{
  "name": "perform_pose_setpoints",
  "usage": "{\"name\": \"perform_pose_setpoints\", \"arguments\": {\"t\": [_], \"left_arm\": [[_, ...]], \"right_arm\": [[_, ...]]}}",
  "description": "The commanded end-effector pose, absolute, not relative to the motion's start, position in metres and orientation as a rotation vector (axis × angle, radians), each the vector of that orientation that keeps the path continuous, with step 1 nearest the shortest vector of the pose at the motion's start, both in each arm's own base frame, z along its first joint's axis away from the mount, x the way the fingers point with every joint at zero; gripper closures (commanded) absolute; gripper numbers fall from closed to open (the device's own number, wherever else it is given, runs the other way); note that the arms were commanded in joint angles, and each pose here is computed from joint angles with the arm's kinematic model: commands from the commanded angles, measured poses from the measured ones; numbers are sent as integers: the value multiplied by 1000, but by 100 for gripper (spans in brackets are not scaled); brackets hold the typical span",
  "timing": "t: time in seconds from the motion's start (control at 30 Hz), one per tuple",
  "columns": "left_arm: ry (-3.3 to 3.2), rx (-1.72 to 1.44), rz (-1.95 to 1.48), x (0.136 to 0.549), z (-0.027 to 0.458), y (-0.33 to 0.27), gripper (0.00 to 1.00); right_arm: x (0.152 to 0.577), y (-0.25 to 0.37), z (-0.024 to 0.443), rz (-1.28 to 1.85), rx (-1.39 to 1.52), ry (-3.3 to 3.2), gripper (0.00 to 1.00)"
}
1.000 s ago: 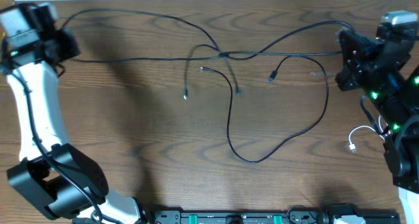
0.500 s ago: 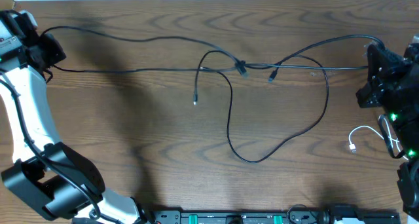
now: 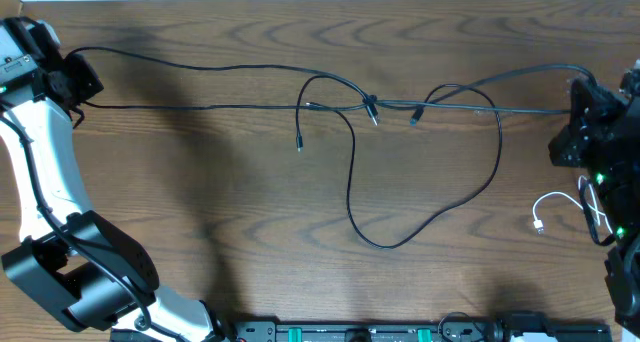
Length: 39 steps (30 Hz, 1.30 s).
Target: Untangle cables
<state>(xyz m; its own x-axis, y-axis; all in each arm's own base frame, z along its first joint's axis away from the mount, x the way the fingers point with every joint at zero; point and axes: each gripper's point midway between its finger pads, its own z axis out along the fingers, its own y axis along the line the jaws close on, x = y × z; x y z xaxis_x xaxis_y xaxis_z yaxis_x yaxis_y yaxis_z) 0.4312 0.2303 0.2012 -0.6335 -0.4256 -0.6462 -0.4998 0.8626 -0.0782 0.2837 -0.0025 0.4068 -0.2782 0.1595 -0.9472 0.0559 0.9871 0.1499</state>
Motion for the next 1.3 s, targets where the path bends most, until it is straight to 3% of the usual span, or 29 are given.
{"name": "perform_pose_setpoints", "arguments": {"t": [0.0,0.27,0.4,0.57,1.0,1.27], "left_arm": [[2278,-867,328,416,205,268,87],[2270,-972,292,410,199,264,83],[2299,-887,167,426,198,239,75],[2324,-814,142,439,198,213,75],[2418,-448,28,480,199,83,75],[2446,-255,-42,487,199,6,68]], "right_arm": [[264,-47,421,-95,368,1766,99],[262,-50,407,-116,394,1818,95],[275,-31,398,-36,289,1875,55],[291,-8,382,74,176,1954,25],[337,50,317,388,-44,2192,17],[350,115,271,503,-287,2317,12]]}}
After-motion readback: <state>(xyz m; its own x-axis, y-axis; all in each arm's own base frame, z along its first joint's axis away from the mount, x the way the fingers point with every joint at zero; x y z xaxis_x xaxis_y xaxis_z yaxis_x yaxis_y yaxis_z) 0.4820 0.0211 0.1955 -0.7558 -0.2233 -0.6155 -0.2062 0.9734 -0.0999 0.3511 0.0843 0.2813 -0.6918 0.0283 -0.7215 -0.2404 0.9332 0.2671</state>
